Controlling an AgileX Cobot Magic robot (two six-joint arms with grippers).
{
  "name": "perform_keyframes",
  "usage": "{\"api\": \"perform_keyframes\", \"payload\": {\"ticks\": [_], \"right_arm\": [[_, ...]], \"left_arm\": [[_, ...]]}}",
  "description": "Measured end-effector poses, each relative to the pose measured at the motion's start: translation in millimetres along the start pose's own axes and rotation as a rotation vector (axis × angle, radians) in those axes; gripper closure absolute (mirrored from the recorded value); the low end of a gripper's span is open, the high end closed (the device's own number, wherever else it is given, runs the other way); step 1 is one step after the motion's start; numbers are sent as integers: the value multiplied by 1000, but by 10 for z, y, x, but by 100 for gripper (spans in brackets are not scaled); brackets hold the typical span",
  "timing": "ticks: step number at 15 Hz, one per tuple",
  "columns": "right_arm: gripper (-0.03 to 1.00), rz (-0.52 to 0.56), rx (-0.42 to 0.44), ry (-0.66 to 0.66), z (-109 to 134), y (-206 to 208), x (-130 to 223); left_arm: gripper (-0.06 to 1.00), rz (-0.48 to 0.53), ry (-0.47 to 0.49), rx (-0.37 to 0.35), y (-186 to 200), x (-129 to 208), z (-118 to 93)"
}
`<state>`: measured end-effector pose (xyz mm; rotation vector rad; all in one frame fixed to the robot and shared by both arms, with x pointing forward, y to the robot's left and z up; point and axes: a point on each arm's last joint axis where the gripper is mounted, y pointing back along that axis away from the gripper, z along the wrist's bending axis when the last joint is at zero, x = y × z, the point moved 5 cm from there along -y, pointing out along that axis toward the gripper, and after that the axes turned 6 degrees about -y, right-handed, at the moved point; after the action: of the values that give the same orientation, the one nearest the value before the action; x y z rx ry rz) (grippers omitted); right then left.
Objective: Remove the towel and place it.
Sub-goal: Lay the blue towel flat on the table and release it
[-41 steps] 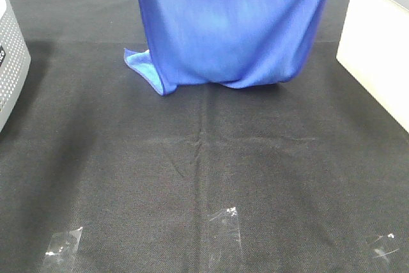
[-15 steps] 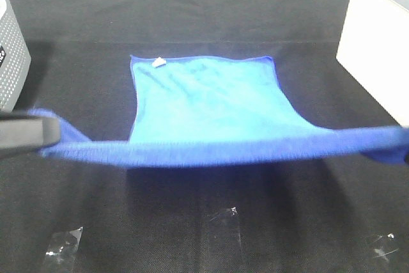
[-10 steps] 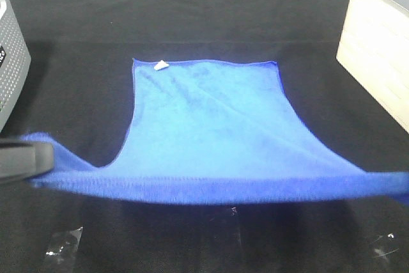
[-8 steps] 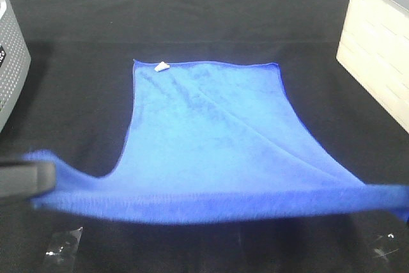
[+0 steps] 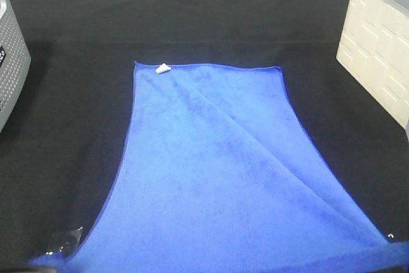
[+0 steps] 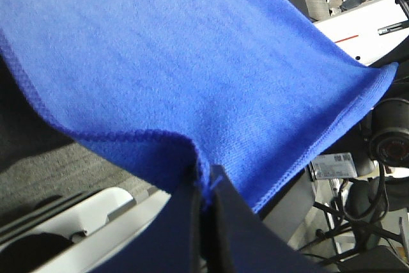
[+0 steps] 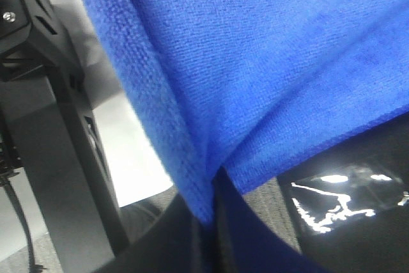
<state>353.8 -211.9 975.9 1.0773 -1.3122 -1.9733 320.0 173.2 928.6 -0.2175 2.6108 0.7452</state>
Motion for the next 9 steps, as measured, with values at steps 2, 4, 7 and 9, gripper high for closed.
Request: {"api": "perform_keyframes", "payload": {"ticks": [2, 4, 7, 9], "right_arm": [[96, 12, -39, -2, 48, -89, 66], [96, 24, -82, 23, 104, -186, 141], [96, 36, -100, 71, 128, -237, 193], [96, 35, -102, 85, 129, -240, 195]], "left_arm": [[94, 36, 46, 8, -19, 146, 45], [94, 51, 73, 8, -26, 213, 69], [94, 56, 85, 15, -26, 220, 58], [94, 58, 108, 15, -27, 226, 60]]}}
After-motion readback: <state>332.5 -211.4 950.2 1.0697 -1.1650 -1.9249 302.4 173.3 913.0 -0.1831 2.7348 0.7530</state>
